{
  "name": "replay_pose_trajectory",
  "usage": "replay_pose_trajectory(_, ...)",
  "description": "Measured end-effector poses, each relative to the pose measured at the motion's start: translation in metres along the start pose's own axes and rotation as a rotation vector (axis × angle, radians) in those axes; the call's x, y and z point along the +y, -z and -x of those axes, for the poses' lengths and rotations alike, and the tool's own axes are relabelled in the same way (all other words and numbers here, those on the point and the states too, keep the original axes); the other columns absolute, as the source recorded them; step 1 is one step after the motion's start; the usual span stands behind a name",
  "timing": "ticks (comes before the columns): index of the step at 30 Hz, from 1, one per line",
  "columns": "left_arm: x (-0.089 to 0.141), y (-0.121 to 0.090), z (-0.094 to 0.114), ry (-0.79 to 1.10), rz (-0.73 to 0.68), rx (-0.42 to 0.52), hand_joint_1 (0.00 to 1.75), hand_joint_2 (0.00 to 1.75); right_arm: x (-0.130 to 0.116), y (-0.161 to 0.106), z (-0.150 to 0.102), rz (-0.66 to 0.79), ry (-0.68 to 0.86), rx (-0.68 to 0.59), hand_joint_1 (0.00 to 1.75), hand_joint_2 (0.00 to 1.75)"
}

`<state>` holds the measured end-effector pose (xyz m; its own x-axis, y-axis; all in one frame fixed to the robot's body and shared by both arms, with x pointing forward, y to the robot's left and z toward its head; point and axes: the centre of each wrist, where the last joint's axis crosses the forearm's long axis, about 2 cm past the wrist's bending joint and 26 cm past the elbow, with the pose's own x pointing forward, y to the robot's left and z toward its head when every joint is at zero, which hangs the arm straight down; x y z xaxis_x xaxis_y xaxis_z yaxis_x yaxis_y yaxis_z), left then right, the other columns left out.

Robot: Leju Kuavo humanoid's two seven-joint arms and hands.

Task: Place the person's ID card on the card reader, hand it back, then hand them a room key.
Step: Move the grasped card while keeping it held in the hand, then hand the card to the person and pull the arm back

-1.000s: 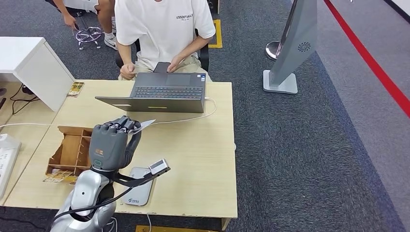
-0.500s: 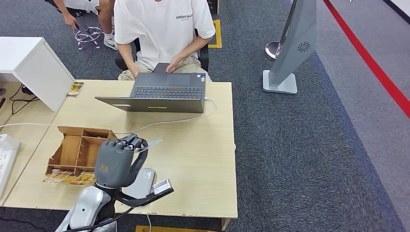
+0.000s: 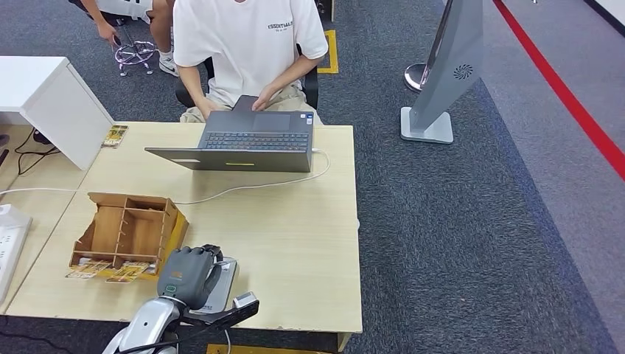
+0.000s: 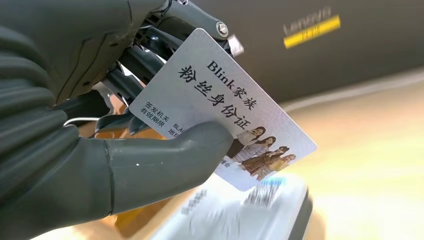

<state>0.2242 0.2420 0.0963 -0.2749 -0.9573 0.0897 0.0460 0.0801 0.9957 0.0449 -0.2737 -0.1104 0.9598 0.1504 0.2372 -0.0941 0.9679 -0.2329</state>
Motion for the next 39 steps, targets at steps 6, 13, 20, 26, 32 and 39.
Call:
replay_pose_trajectory(6, -0.008, 0.001, 0.005, 0.024, 0.054, 0.016, 1.75, 1.75, 0.000, 0.000, 0.000, 0.001, -0.006, -0.003, 0.00, 1.75)
replay_pose_trajectory(13, -0.011, 0.001, 0.008, 0.032, 0.070, 0.021, 1.75, 1.75, 0.000, 0.000, 0.000, 0.001, -0.007, -0.004, 0.00, 1.75)
replay_pose_trajectory(20, -0.013, 0.000, 0.010, 0.047, 0.089, 0.026, 1.75, 1.75, 0.000, 0.000, 0.000, -0.001, -0.008, 0.002, 0.00, 1.75)
replay_pose_trajectory(26, -0.002, 0.003, 0.010, 0.060, -0.040, 0.029, 1.75, 1.75, 0.000, 0.000, 0.000, -0.003, -0.004, 0.005, 0.00, 1.75)
replay_pose_trajectory(32, 0.061, 0.036, 0.008, 0.083, -0.439, -0.051, 1.75, 1.75, 0.000, 0.000, -0.001, -0.015, -0.024, -0.029, 0.00, 1.75)
replay_pose_trajectory(39, 0.120, 0.073, 0.013, 0.158, -0.632, -0.074, 1.75, 1.75, 0.000, 0.001, -0.004, -0.022, -0.043, -0.040, 0.00, 1.75)
